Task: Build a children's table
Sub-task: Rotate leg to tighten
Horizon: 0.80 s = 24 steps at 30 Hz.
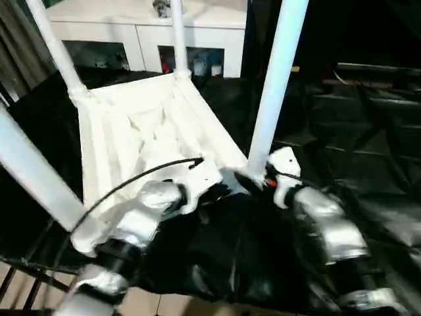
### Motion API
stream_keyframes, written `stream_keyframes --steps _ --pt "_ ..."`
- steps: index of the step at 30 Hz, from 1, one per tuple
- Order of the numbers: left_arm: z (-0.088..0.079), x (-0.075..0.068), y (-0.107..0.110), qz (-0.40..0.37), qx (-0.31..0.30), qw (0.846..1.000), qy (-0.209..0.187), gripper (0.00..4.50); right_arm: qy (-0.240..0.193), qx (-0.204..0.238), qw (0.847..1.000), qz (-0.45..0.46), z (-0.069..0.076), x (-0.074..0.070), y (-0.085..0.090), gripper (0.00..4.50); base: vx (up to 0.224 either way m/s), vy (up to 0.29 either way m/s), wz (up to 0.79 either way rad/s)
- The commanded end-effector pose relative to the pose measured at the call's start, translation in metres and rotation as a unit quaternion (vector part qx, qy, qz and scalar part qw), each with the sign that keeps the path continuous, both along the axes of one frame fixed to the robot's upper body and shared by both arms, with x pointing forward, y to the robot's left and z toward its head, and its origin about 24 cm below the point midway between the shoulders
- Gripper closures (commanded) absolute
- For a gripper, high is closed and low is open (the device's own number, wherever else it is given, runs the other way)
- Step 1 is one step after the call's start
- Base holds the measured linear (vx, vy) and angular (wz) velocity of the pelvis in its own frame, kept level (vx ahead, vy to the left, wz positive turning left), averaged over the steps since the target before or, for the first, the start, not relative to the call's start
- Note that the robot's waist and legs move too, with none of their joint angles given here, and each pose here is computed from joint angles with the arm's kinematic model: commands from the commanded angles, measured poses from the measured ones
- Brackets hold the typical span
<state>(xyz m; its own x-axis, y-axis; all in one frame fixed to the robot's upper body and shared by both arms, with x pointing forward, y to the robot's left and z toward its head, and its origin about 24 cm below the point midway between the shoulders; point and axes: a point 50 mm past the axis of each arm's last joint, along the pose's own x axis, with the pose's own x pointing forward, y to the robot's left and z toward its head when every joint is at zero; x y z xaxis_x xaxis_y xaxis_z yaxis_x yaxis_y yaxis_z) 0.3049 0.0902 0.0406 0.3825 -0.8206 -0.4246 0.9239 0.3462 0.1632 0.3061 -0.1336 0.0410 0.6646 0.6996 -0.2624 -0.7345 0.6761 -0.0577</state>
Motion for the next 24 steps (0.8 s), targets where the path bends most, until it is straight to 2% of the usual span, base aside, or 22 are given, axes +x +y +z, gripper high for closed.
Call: stream_keyframes --steps 1,3,5,9,10,11,12,14,16,18,19,24 --pt "0.006 -0.007 -0.004 -0.054 -0.023 0.998 -0.005 4.50 0.024 0.000 0.994 0.102 -0.004 -0.013 0.013 0.76 0.000 0.000 0.00" --pt "0.007 -0.008 0.003 -0.063 -0.024 0.998 0.001 4.50 0.034 -0.008 0.988 0.150 -0.004 -0.018 0.007 0.76 0.000 0.000 0.00" --pt "0.007 -0.009 0.004 -0.066 -0.024 0.998 0.002 4.50 0.036 -0.010 0.987 0.159 -0.004 -0.019 0.006 0.76 0.000 0.000 0.00" --pt "0.008 -0.015 0.016 -0.094 -0.028 0.995 0.020 4.50 0.056 -0.015 0.970 0.234 -0.003 -0.027 0.002 0.76 0.000 0.000 0.00" --pt "0.009 -0.017 0.021 -0.110 -0.026 0.993 0.030 4.50 0.068 -0.015 0.962 0.263 -0.003 -0.030 0.002 0.92 0.000 0.000 0.00" --pt "0.009 -0.017 0.021 -0.110 -0.026 0.993 0.030 4.50 0.068 -0.015 0.962 0.263 -0.003 -0.030 0.002 1.01 0.000 0.000 0.00" --pt "0.009 -0.017 0.026 -0.118 -0.017 0.992 0.032 4.50 0.078 -0.014 0.956 0.283 -0.003 -0.032 0.002 1.08 0.000 0.000 0.00" --pt "0.009 -0.017 0.028 -0.120 -0.012 0.992 0.033 4.50 0.081 -0.017 0.954 0.288 -0.003 -0.032 0.002 1.12 0.000 0.000 0.00" --pt "0.010 -0.013 0.034 -0.122 0.005 0.992 0.031 4.50 0.089 -0.022 0.949 0.302 -0.004 -0.033 0.004 1.44 0.000 0.000 0.00" --pt "0.011 -0.011 0.036 -0.123 0.010 0.992 0.028 4.50 0.089 -0.022 0.948 0.304 -0.005 -0.033 0.005 1.53 0.000 0.000 0.00" --pt "0.012 -0.010 0.037 -0.124 0.011 0.992 0.026 4.50 0.089 -0.022 0.948 0.306 -0.005 -0.033 0.006 1.75 0.000 0.000 0.00" --pt "0.011 -0.009 0.034 -0.118 0.008 0.993 0.026 4.50 0.095 -0.014 0.949 0.301 -0.008 -0.036 0.006 1.96 0.000 0.000 0.00"
